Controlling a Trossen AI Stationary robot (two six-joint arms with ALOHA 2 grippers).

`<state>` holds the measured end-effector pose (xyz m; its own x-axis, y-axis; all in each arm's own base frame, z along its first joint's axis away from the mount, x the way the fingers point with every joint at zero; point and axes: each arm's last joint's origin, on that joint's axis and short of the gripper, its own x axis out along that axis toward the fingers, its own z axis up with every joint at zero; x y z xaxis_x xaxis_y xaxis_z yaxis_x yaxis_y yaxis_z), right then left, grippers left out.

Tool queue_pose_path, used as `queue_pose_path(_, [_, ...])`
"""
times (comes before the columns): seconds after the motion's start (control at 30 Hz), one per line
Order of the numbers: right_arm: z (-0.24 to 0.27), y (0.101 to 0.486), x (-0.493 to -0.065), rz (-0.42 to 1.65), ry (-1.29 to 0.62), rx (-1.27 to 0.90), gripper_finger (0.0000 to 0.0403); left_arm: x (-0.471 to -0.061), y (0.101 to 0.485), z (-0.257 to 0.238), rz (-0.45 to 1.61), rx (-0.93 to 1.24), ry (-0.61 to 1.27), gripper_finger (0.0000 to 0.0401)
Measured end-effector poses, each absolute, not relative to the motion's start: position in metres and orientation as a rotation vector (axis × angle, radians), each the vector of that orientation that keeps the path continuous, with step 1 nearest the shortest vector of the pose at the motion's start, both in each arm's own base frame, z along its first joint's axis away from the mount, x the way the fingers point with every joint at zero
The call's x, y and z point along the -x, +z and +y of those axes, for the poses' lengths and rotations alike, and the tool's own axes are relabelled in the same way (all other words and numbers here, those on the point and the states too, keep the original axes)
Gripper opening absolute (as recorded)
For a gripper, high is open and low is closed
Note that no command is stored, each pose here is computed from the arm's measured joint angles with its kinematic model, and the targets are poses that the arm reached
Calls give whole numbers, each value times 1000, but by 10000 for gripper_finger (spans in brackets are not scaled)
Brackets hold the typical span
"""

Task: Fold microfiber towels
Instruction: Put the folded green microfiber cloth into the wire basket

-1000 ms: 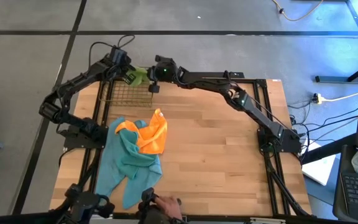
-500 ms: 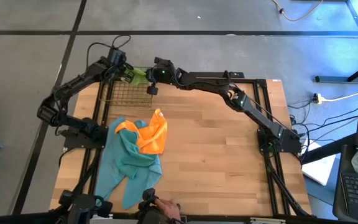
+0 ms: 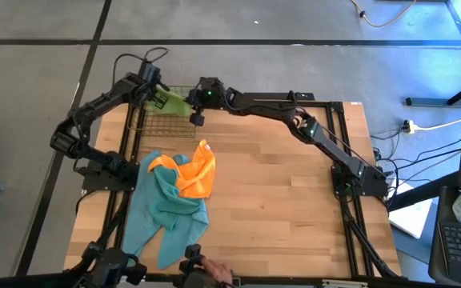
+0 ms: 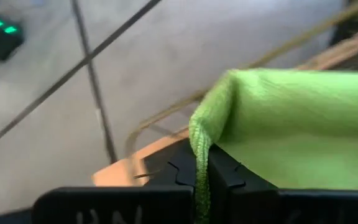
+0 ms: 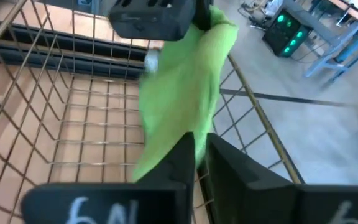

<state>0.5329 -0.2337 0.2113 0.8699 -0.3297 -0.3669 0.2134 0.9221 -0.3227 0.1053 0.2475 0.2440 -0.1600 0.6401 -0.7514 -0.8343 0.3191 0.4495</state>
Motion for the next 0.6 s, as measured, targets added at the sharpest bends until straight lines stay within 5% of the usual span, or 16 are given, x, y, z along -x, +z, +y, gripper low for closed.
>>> queue_pose_path(0.37, [-239,227,-528,411,-229,229,146,-110,244,245,1101,254,1216,70])
queue_pose_path(0.6, [-236,251,-521,399,-240,234,156,-109,247,239,1111,253,1131,38])
